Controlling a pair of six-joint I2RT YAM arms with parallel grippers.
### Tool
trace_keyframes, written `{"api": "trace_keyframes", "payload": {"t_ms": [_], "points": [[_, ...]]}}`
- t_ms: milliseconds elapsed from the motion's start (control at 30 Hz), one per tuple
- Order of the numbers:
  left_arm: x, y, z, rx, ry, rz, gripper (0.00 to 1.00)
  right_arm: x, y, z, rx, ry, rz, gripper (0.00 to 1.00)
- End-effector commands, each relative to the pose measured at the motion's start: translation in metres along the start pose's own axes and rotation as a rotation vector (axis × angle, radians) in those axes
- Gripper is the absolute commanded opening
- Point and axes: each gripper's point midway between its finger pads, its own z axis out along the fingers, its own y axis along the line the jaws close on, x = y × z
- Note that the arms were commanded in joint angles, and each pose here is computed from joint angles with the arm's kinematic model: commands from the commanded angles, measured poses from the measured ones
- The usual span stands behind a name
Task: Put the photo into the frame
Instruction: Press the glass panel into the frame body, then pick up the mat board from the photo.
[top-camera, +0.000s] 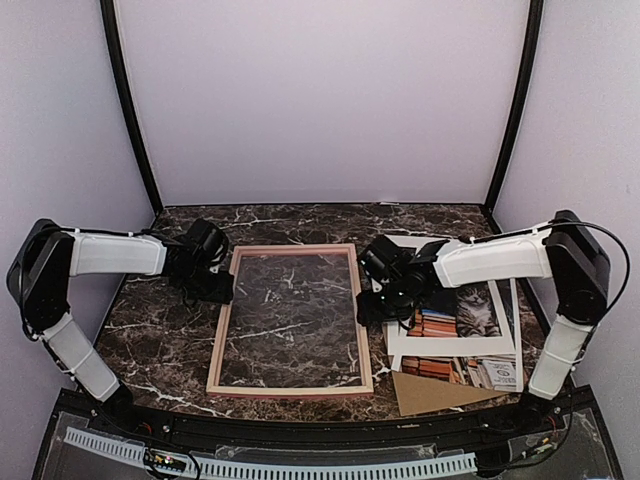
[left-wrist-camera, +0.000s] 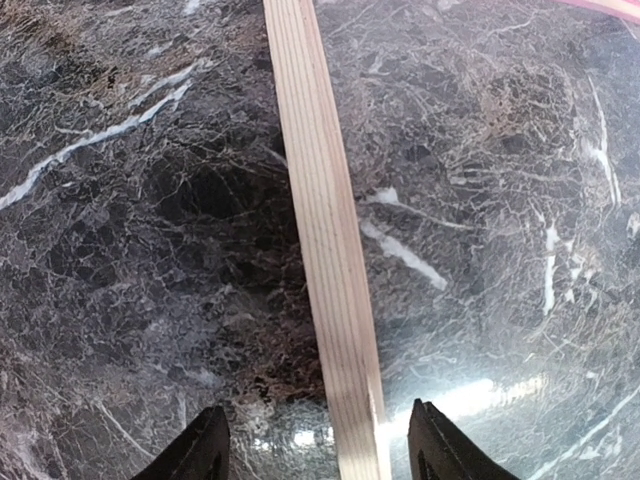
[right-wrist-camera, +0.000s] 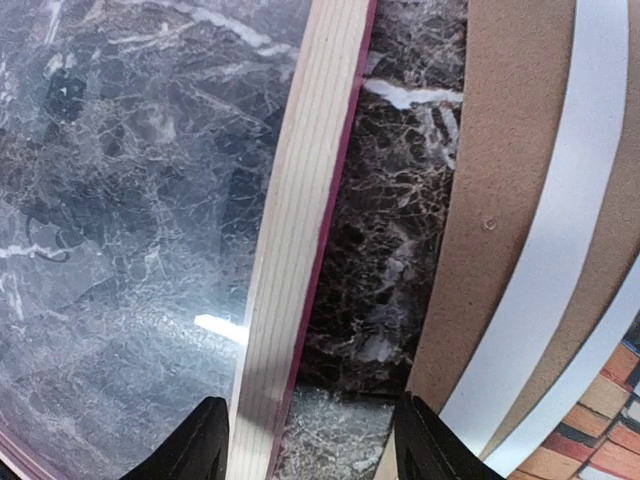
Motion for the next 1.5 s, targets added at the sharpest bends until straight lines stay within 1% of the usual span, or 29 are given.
{"api": "trace_keyframes", "payload": {"t_ms": [0,167,267,367,433,500,567,600,767,833,933,1033,1167,1300,1367,1467], "points": [[0.013,0.013,0.009,-0.056,0.043,0.007,0.6,-0.016,-0.009,-0.03,0.024,-0.086,0.024,0.6],[0.015,0.032,0.016,-0.11,0.069,-0.007,0.57,-0.024,-0.044,-0.051,0.056,-0.126,0.078,0.63],[0.013,0.047,0.017,-0.149,0.073,-0.021,0.56,-0.027,-0.077,-0.061,0.095,-0.142,0.129,0.64],[0.007,0.06,0.018,-0.17,0.066,-0.053,0.56,-0.03,-0.123,-0.07,0.151,-0.16,0.207,0.66],[0.002,0.066,0.016,-0.179,0.058,-0.073,0.57,-0.031,-0.152,-0.077,0.193,-0.178,0.252,0.69],[-0.007,0.067,0.011,-0.179,0.035,-0.084,0.65,-0.033,-0.183,-0.086,0.24,-0.199,0.3,0.72],[-0.02,0.061,0.003,-0.143,-0.003,-0.094,0.72,-0.036,-0.211,-0.094,0.269,-0.217,0.349,0.74],[-0.027,0.057,-0.002,-0.124,-0.024,-0.097,0.74,-0.037,-0.222,-0.096,0.275,-0.223,0.37,0.75],[-0.064,0.026,-0.046,0.078,-0.18,-0.14,0.88,-0.042,-0.27,-0.099,0.284,-0.239,0.468,0.78],[-0.072,0.013,-0.062,0.155,-0.226,-0.147,0.91,-0.042,-0.286,-0.096,0.286,-0.229,0.503,0.79],[-0.078,-0.015,-0.083,0.281,-0.267,-0.139,0.93,-0.041,-0.308,-0.093,0.289,-0.227,0.548,0.79],[-0.082,-0.046,-0.097,0.367,-0.285,-0.112,0.93,-0.035,-0.333,-0.092,0.285,-0.231,0.615,0.78],[-0.077,-0.106,-0.109,0.47,-0.287,-0.021,0.93,-0.026,-0.352,-0.086,0.268,-0.223,0.667,0.76],[-0.068,-0.157,-0.102,0.564,-0.242,0.032,0.93,-0.021,-0.354,-0.075,0.191,-0.222,0.698,0.73],[-0.063,-0.179,-0.099,0.586,-0.226,0.065,0.93,-0.019,-0.35,-0.069,0.163,-0.214,0.698,0.71],[-0.059,-0.212,-0.103,0.629,-0.22,0.115,0.93,-0.015,-0.347,-0.062,0.147,-0.204,0.698,0.68]]}}
